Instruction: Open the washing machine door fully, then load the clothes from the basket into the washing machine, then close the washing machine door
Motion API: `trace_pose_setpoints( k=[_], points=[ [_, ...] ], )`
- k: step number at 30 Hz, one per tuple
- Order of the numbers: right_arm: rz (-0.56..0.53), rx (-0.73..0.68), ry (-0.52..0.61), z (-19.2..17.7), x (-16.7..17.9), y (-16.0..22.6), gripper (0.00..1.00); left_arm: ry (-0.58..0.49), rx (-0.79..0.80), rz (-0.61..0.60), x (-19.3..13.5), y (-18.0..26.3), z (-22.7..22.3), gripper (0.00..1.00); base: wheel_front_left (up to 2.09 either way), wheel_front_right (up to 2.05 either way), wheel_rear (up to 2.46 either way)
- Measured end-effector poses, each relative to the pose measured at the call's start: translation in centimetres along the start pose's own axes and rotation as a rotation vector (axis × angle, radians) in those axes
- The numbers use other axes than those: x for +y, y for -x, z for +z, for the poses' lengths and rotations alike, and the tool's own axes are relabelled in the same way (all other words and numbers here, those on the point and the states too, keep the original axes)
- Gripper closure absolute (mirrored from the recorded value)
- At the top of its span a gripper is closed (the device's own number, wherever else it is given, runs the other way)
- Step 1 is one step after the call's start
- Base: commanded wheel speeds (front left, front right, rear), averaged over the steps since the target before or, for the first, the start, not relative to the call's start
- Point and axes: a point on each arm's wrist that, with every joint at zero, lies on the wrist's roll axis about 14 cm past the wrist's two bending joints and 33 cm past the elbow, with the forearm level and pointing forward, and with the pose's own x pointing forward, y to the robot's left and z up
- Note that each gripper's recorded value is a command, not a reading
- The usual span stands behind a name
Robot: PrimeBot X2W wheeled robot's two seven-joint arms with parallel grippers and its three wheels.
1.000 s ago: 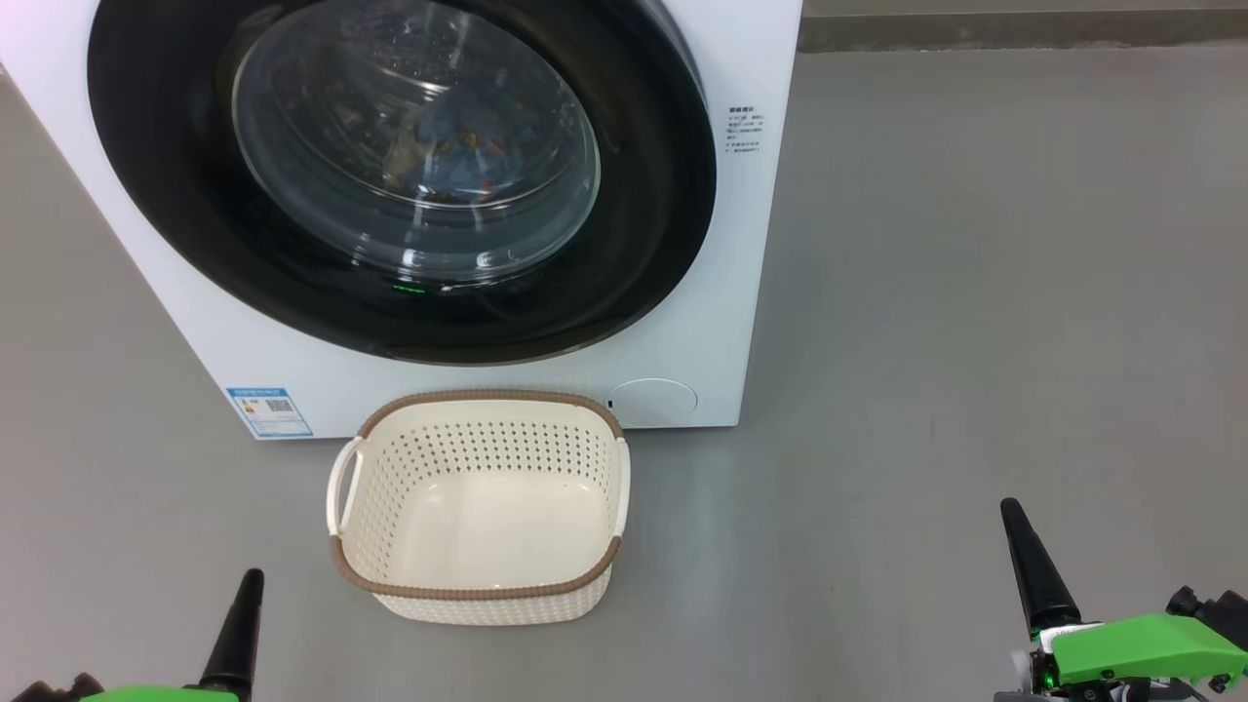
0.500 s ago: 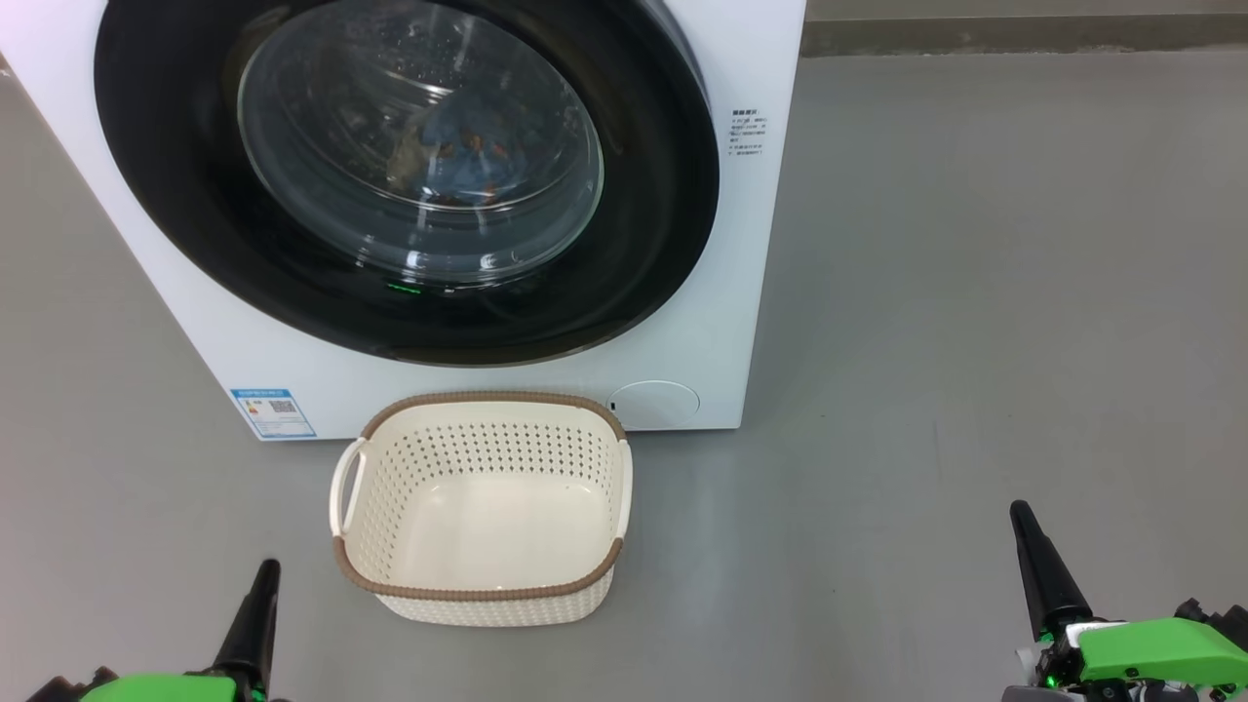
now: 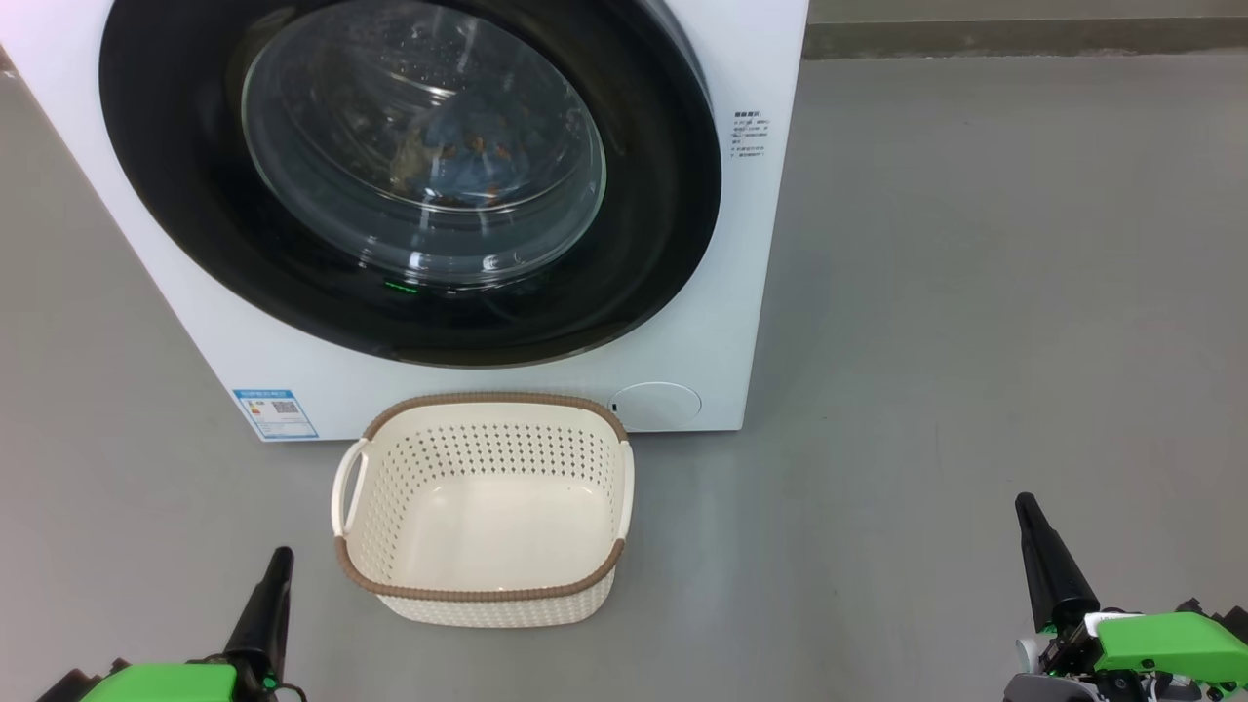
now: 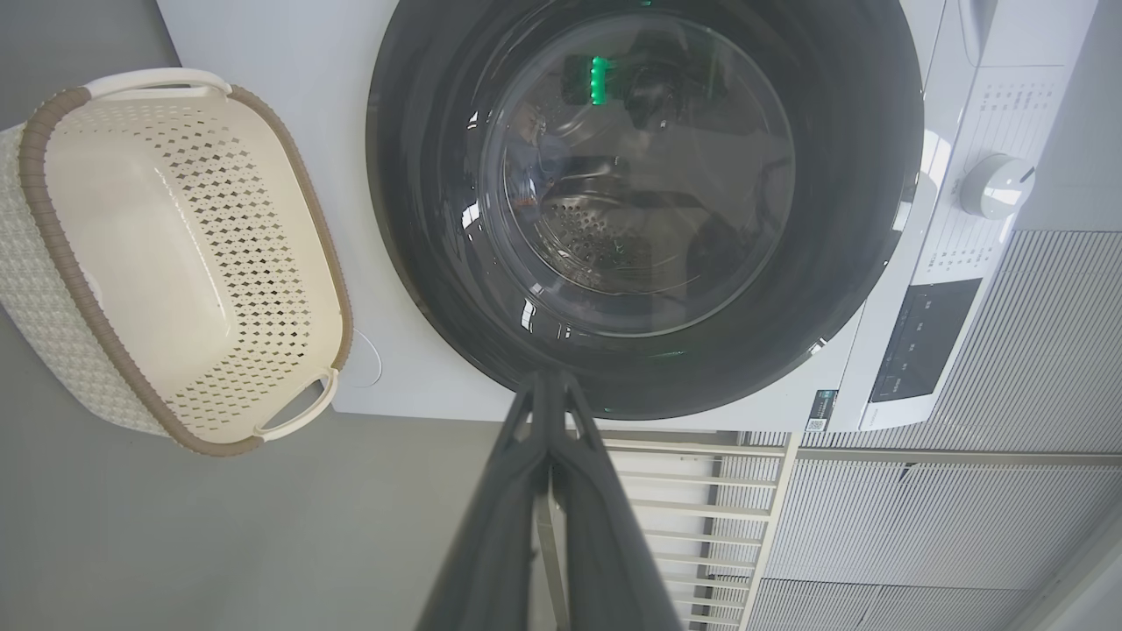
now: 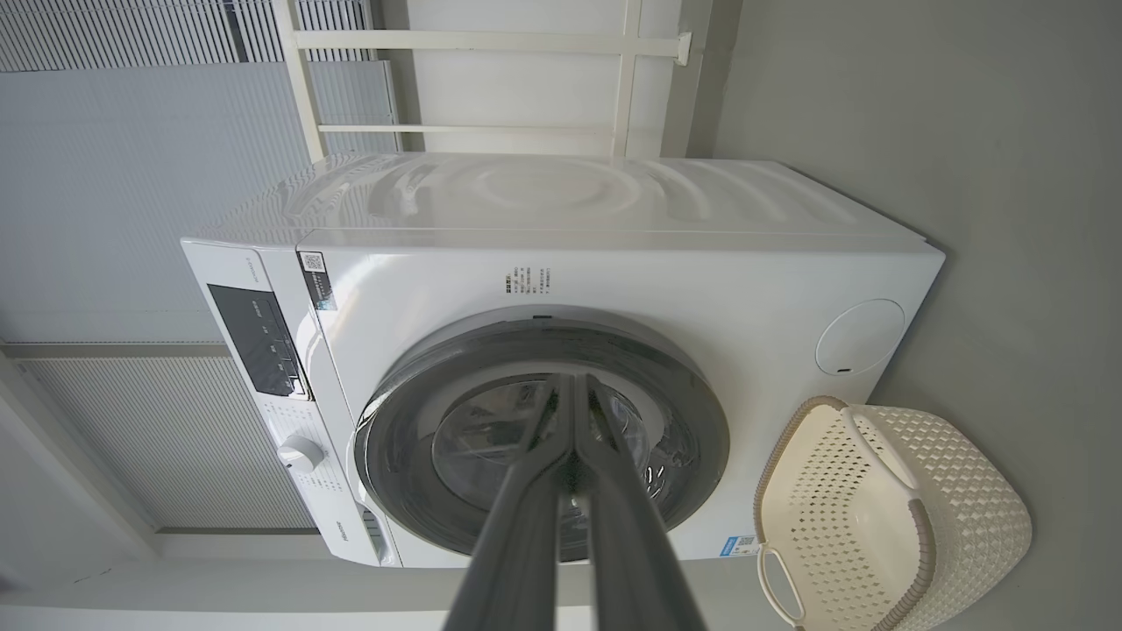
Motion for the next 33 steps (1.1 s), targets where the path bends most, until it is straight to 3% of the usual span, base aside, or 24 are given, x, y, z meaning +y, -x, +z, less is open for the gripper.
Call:
trace_pose_setpoints(
  k=[33],
  points=[
    [0.000,0.001,-0.002,0.09,0.01,0.00,1.00,0.001,-0.001,0.000,0.01,0.01,0.07,1.00,0.00,0.00,0.00]
  ],
)
